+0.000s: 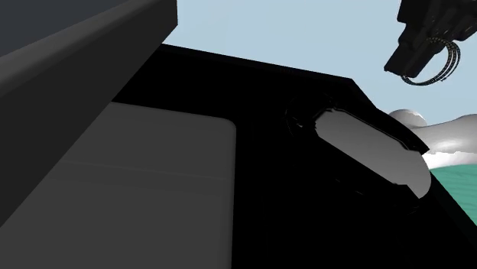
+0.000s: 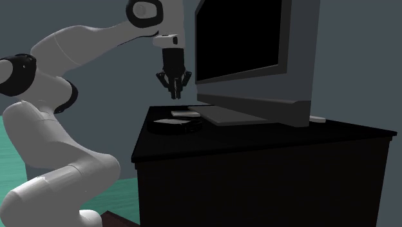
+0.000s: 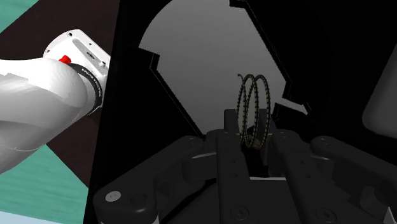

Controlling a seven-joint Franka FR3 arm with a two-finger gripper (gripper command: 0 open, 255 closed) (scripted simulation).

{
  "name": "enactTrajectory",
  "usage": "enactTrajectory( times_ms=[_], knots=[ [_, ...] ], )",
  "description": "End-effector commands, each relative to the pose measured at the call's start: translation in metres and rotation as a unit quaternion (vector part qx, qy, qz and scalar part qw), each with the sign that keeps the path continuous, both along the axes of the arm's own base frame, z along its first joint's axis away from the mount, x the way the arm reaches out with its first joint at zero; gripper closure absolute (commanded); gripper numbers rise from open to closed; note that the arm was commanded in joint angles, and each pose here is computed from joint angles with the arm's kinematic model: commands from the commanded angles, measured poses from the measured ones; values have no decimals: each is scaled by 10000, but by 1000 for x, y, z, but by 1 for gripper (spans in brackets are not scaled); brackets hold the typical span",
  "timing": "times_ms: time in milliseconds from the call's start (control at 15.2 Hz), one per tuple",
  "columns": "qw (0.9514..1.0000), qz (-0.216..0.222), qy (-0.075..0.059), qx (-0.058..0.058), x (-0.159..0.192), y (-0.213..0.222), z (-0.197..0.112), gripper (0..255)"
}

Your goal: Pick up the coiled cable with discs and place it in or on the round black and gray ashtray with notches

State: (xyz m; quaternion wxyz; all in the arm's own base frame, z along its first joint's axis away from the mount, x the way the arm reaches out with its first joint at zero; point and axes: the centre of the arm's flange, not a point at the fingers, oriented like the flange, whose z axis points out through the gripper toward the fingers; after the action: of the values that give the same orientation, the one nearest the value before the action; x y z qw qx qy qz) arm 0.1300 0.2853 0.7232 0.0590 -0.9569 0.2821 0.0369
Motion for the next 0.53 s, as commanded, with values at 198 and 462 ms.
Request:
enactTrajectory(
  times_ms=[198,462],
  knots=[
    [10000,-3,4,0,-5,3,-23,255],
    [10000,-3,4,0,-5,3,-44,255]
  ],
)
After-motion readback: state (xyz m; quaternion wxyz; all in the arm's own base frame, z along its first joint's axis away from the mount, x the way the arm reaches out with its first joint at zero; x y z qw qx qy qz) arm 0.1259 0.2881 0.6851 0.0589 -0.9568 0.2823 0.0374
